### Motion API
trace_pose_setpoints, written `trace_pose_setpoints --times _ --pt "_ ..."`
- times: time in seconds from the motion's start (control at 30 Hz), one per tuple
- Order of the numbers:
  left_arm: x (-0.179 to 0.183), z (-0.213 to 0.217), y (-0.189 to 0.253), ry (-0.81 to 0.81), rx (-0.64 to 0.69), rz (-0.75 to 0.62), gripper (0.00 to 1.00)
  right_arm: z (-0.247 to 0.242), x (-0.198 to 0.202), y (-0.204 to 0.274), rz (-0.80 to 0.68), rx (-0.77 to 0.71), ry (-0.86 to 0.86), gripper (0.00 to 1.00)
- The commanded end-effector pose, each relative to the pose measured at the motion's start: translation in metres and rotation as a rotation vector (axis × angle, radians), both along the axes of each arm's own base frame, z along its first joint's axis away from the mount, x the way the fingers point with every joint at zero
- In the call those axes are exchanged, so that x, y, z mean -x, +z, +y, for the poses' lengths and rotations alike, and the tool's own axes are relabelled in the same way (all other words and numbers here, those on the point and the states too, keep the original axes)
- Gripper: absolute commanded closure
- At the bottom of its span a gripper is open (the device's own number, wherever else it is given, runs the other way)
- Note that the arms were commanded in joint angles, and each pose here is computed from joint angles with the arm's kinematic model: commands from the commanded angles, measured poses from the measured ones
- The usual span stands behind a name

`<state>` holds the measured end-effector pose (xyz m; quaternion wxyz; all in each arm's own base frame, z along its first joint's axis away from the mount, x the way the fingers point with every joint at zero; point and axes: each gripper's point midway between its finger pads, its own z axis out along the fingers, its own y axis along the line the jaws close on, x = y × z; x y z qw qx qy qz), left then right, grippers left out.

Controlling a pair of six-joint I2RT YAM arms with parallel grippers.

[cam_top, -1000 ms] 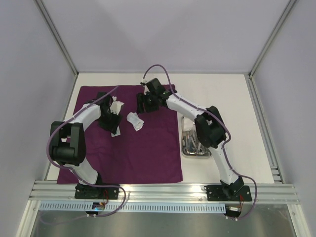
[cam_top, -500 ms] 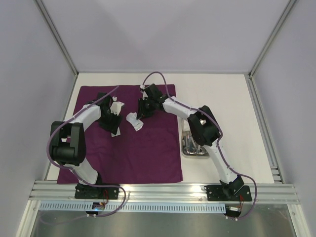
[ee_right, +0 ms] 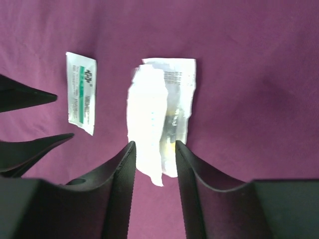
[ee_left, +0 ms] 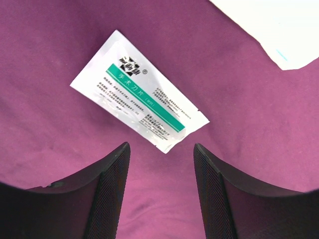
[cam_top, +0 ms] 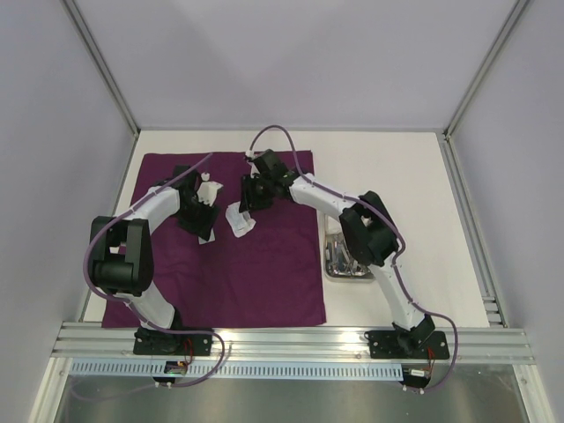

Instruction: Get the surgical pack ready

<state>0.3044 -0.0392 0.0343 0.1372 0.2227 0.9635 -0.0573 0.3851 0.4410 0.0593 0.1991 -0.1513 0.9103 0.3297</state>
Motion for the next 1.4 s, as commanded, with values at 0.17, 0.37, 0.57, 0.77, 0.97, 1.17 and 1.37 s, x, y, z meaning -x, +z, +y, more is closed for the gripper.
trace_pose_setpoints --times 0.17,0.37,0.57,0.77,0.97,1.17,1.37 --pt "-0.006 -0.006 0.01 -0.023 0.041 -0.039 0.38 0.007 -0.001 0.034 -0.135 0.039 0.012 0.58" --pt "-0.005 -0.005 0.009 -0.027 0.04 -0.037 0.38 0.009 0.001 0.003 -0.081 0.07 0.011 0.59" --pt "-0.005 -0.007 0.008 -0.029 0.047 -0.034 0.38 0.017 0.002 -0.013 -0.039 0.058 0.029 0.64" --pt "-0.005 -0.006 0.008 -0.032 0.045 -0.032 0.38 0.019 0.005 -0.016 -0.026 0.055 0.036 0.69" --pt "-0.005 -0.007 0.008 -0.031 0.046 -0.033 0.38 0.025 0.01 -0.011 -0.01 0.023 0.051 0.69" --pt "-0.008 -0.01 0.01 -0.029 0.064 -0.034 0.38 0.035 0.018 -0.009 -0.042 0.04 0.067 0.67" --pt "-0.01 -0.013 0.011 -0.033 0.079 -0.03 0.38 0.036 0.021 -0.012 -0.055 0.058 0.072 0.66"
